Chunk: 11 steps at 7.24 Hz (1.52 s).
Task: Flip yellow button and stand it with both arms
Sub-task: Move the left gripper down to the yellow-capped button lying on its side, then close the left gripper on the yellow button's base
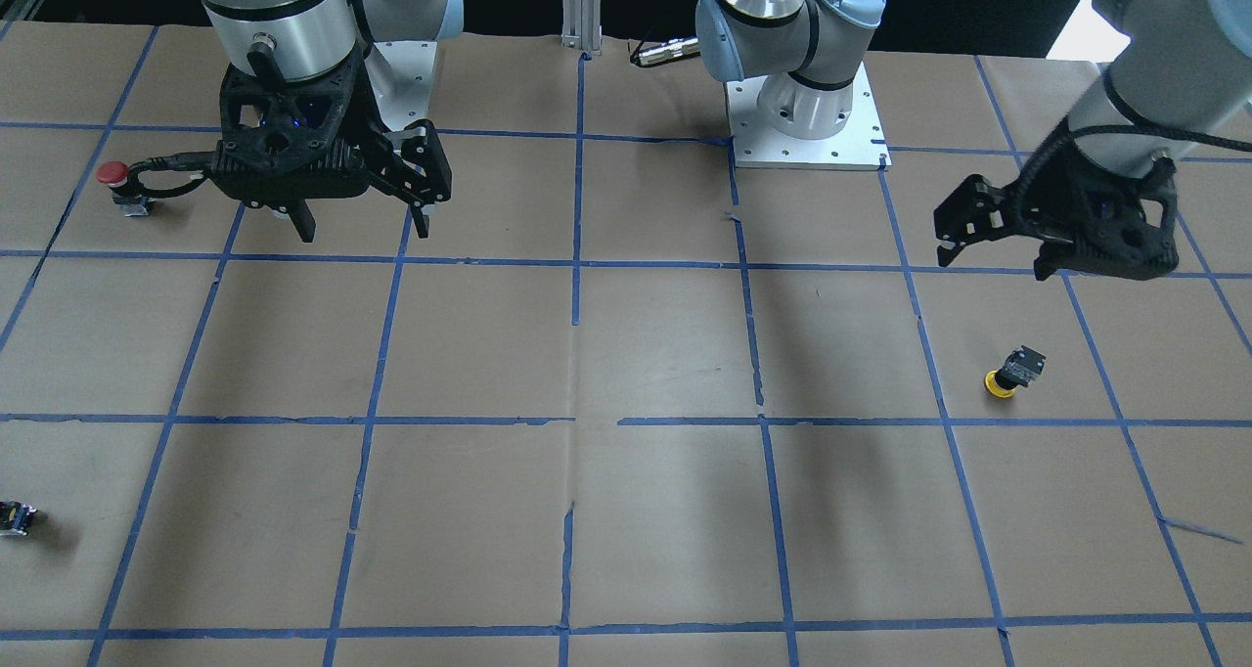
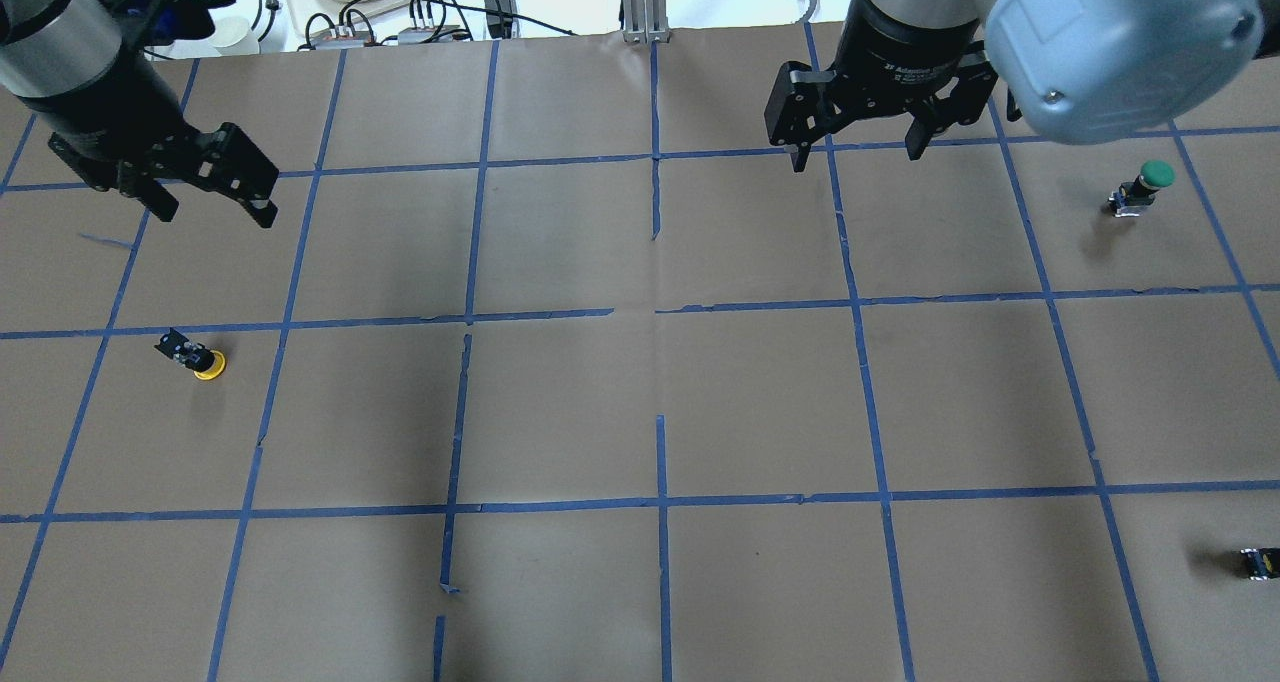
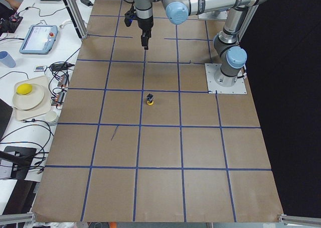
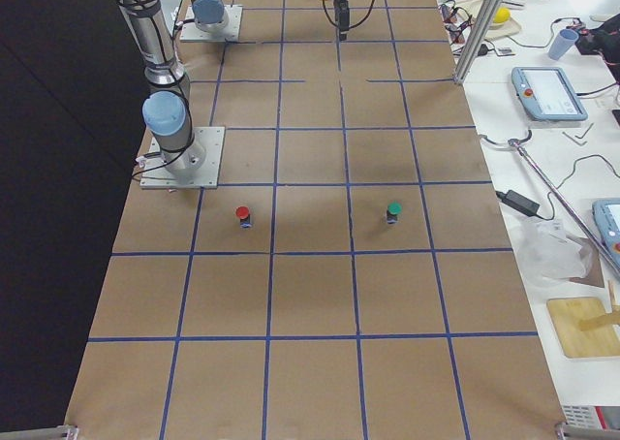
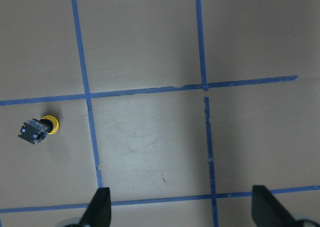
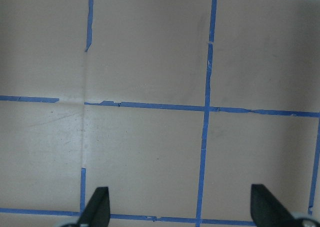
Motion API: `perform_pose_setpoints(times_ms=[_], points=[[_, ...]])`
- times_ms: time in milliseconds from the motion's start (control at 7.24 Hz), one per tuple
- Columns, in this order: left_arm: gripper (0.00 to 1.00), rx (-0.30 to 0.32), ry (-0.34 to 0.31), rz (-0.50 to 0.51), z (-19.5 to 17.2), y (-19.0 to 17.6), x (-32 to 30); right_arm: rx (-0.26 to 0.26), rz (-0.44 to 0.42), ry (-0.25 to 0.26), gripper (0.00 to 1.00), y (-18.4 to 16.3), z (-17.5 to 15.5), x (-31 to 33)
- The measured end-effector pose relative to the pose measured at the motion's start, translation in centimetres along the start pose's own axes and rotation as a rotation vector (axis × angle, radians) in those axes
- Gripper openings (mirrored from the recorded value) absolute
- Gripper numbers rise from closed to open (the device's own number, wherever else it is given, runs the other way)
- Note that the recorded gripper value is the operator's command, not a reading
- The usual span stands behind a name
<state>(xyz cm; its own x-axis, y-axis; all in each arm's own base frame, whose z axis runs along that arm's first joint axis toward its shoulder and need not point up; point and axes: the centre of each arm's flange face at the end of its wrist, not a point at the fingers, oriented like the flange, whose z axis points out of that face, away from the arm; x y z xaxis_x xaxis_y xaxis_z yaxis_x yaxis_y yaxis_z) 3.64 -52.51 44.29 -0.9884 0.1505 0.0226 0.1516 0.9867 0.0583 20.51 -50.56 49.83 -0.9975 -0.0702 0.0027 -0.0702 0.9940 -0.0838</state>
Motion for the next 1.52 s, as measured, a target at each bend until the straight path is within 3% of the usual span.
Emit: perform_pose_setpoints(times_ms=[415, 967, 1520], points=[[1.00, 0.016, -0.001, 0.096, 5.1, 0.9, -6.9, -0.001, 0.000, -0.002, 1.00, -0.1, 0.1, 0.0], [1.00, 0.034, -0.007, 0.249, 15.1, 3.6, -13.2, 0.000, 0.000, 0.000, 1.00, 0.0, 0.0, 0.0], [1.00, 0.058, -0.010, 0.384, 21.6, 1.6, -15.7, 0.000, 0.000, 0.001, 1.00, 0.0, 0.0, 0.0]])
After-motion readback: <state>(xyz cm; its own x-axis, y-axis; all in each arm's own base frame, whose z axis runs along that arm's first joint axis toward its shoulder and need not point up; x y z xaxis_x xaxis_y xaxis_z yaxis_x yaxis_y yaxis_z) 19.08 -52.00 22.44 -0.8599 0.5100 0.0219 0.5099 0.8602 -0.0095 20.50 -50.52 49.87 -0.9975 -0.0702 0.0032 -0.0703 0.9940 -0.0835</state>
